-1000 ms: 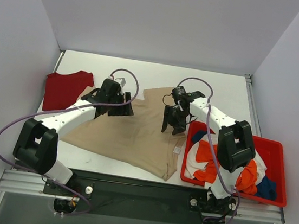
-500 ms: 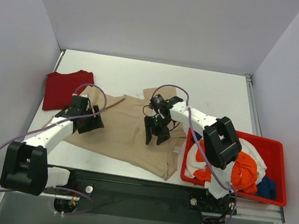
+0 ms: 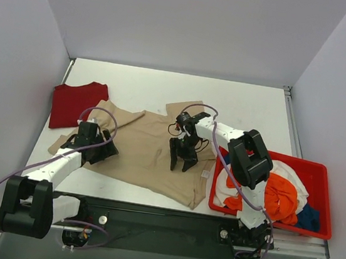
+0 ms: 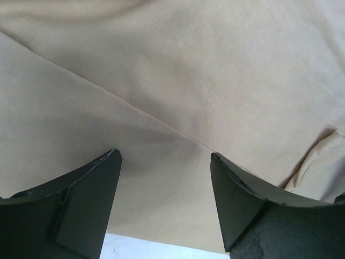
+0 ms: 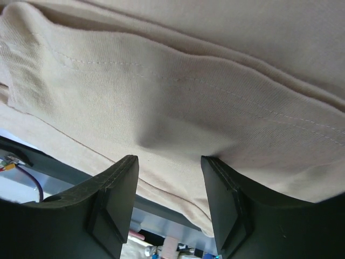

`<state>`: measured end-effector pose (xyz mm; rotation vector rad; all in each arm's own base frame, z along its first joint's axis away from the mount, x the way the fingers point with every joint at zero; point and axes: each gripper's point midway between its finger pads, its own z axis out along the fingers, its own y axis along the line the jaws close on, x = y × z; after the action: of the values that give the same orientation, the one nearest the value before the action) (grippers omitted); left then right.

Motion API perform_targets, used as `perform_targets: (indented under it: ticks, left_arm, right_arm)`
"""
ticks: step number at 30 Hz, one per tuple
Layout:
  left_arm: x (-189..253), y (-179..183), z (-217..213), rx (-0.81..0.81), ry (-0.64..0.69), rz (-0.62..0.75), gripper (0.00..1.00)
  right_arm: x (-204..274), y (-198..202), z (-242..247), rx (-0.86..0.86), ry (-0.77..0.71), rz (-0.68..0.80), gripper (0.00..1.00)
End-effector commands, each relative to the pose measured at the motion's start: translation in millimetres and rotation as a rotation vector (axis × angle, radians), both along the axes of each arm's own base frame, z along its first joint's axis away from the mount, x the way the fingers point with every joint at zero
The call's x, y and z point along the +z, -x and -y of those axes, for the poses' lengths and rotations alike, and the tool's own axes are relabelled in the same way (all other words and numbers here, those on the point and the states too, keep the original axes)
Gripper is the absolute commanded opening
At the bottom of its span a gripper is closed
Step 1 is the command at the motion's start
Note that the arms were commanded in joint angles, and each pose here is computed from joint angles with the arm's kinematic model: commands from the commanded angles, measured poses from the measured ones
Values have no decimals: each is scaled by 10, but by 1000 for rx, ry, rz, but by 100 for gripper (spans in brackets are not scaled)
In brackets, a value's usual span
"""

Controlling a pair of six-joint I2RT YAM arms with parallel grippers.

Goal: Fold and stack the t-shirts
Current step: Grap the side of the flattened tshirt furthest away from the robot with both arms

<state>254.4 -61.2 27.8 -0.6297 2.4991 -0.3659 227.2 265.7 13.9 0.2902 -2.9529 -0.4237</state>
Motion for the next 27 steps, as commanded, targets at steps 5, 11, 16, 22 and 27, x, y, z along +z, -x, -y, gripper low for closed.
perform_targets:
  ticks: [5, 11, 16, 22, 27]
  left_arm:
    - [-289, 596, 22, 89, 66, -145, 78]
    - [-215, 697, 182, 96, 148, -95, 78]
    - [-108, 737, 291, 74, 154, -85, 78]
    - [277, 530, 249, 67, 103, -2, 79]
    - [745, 150, 108, 75, 22, 99, 80]
  right_arm:
    - [-223, 54, 405, -16, 141, -60, 52]
    - [-204, 180, 554, -2, 187, -78, 52]
    - [-156, 234, 666, 0, 219, -65, 52]
    - [34, 90, 547, 6, 165, -11, 52]
    - [332, -109, 395, 17, 92, 71, 52]
